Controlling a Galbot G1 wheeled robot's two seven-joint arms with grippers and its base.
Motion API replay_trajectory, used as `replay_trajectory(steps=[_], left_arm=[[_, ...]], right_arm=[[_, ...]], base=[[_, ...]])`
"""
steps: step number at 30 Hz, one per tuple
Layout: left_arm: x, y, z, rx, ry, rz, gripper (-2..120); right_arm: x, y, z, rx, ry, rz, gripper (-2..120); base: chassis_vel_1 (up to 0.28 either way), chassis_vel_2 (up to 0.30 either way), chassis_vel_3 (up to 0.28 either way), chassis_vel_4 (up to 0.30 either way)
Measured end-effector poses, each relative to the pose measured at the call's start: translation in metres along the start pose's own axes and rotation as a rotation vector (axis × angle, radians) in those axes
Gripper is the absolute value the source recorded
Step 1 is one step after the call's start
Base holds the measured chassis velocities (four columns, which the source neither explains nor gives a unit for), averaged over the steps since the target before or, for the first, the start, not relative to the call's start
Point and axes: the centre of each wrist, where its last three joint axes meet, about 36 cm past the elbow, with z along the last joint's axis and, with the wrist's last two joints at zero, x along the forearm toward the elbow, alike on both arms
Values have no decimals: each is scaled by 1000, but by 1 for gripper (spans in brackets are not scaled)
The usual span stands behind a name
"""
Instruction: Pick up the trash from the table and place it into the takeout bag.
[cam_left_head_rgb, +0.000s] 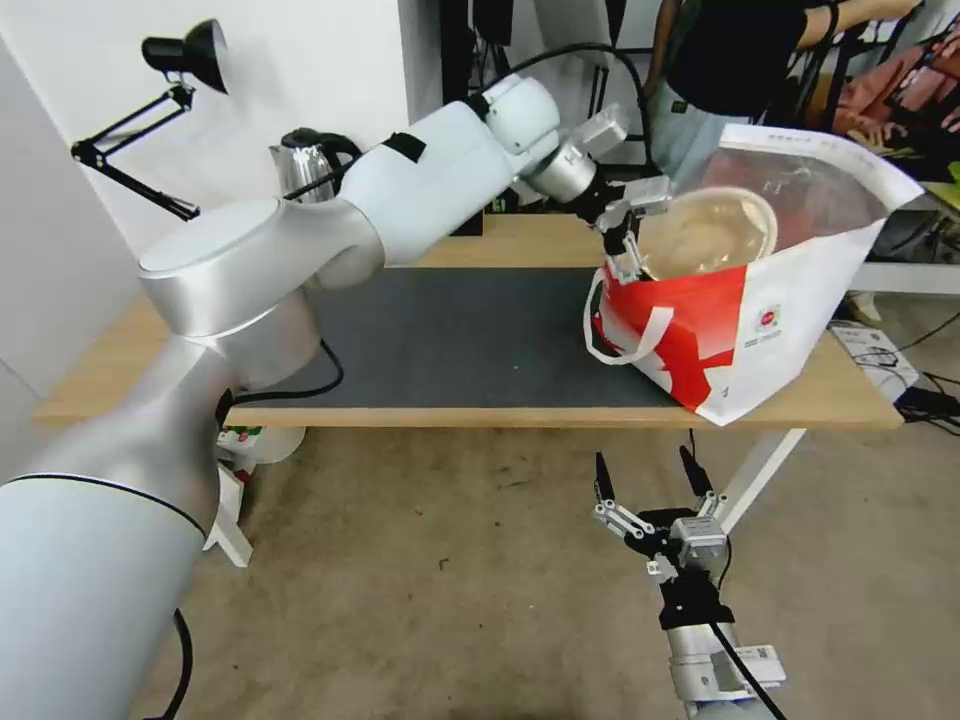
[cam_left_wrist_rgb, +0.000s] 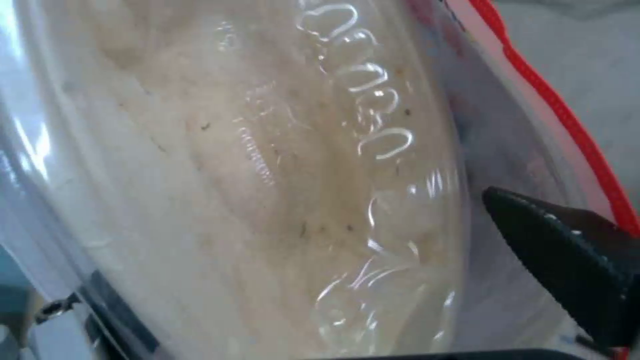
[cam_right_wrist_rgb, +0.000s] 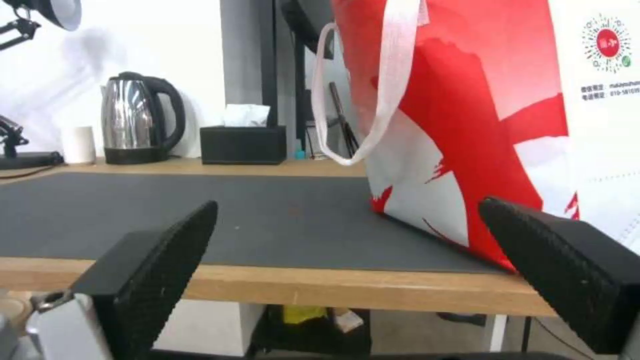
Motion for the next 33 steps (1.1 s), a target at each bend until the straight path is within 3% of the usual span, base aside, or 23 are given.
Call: replay_trajectory(steps=[4, 5, 13, 16, 21, 23, 24, 25, 26, 28, 31, 33], left_arm=[[-1, -1, -10, -42, -17, -55, 100], [1, 0, -12, -41, -27, -94, 100], [9, 3, -17, -13, -66, -209, 100], [3, 0, -23, -45, -51, -256, 100], [-6, -4, -21, -96, -55, -230, 100], [-12, -6, -17, -119, -137, -152, 100], [-13, -6, -16, -85, -175, -105, 100], [-16, -8, -16, 22, -233, -104, 100], [-16, -8, -16, 22, -233, -104, 100], [-16, -6, -4, 83, -252, -198, 100], [-16, -7, -1, 92, -244, -160, 100], [-25, -13, 2, 230, -370, -103, 100]], right_arm=[[0, 0, 0, 0, 0, 0, 100], [0, 0, 0, 0, 0, 0, 100], [0, 0, 0, 0, 0, 0, 100], [0, 0, 0, 0, 0, 0, 100], [0, 0, 0, 0, 0, 0, 100], [0, 0, 0, 0, 0, 0, 100], [0, 0, 0, 0, 0, 0, 100], [0, 0, 0, 0, 0, 0, 100], [0, 0, 0, 0, 0, 0, 100], [0, 0, 0, 0, 0, 0, 100], [0, 0, 0, 0, 0, 0, 100], [0, 0, 0, 0, 0, 0, 100]], base=[[0, 0, 0, 0], [0, 0, 0, 0], [0, 0, 0, 0], [0, 0, 0, 0], [0, 0, 0, 0], [0, 0, 0, 0], [0, 0, 0, 0], [0, 0, 0, 0], [0, 0, 0, 0], [0, 0, 0, 0], [0, 0, 0, 0], [0, 0, 0, 0]])
